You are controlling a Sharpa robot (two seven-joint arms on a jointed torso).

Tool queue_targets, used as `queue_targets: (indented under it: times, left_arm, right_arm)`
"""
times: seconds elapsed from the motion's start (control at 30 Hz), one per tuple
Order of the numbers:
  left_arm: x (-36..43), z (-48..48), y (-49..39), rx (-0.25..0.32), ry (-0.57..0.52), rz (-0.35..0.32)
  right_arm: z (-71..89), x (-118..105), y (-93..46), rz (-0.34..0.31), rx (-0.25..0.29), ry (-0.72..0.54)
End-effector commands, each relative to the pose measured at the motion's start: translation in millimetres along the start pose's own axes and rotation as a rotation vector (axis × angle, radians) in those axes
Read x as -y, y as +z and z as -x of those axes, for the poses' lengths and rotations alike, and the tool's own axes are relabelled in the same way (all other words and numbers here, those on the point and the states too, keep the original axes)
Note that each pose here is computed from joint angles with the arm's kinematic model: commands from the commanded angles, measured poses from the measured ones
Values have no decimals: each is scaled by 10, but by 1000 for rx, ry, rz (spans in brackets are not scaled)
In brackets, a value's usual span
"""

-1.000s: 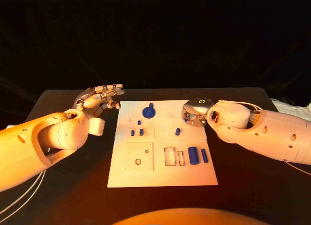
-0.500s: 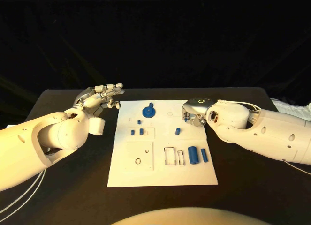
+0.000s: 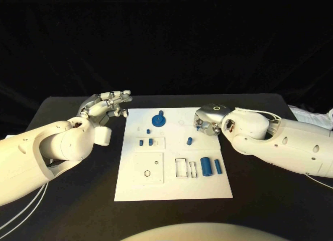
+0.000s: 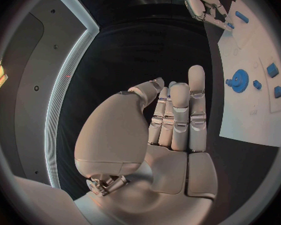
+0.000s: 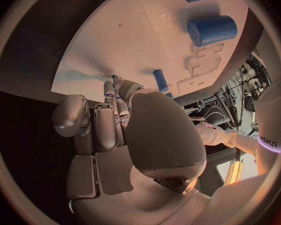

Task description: Assemble the parts on the task board

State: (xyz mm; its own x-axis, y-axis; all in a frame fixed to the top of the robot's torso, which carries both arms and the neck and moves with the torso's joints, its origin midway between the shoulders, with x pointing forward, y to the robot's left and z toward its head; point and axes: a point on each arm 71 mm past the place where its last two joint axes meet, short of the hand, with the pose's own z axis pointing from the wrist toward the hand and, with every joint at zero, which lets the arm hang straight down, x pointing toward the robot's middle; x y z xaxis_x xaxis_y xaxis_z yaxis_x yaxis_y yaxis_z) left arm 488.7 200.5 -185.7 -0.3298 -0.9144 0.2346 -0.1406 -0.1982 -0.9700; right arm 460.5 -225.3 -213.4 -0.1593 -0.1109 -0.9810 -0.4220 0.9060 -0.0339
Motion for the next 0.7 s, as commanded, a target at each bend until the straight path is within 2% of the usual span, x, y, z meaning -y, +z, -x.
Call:
queue_targets:
  times: [0.03, 0.23, 0.37, 0.7]
  left_arm:
    - [3, -19, 4, -14, -4, -5]
    - [0, -7, 5, -4, 0, -3]
    - [-2, -4, 5, -2, 0, -2]
    - [-26, -21, 6, -9, -4, 5]
  right_arm:
    - [56, 6, -16, -12, 35, 43]
    - [127, 24, -63, -17, 48, 57]
    - [189, -55, -101, 3, 65, 69]
    - [338, -722, -135, 175, 101, 140]
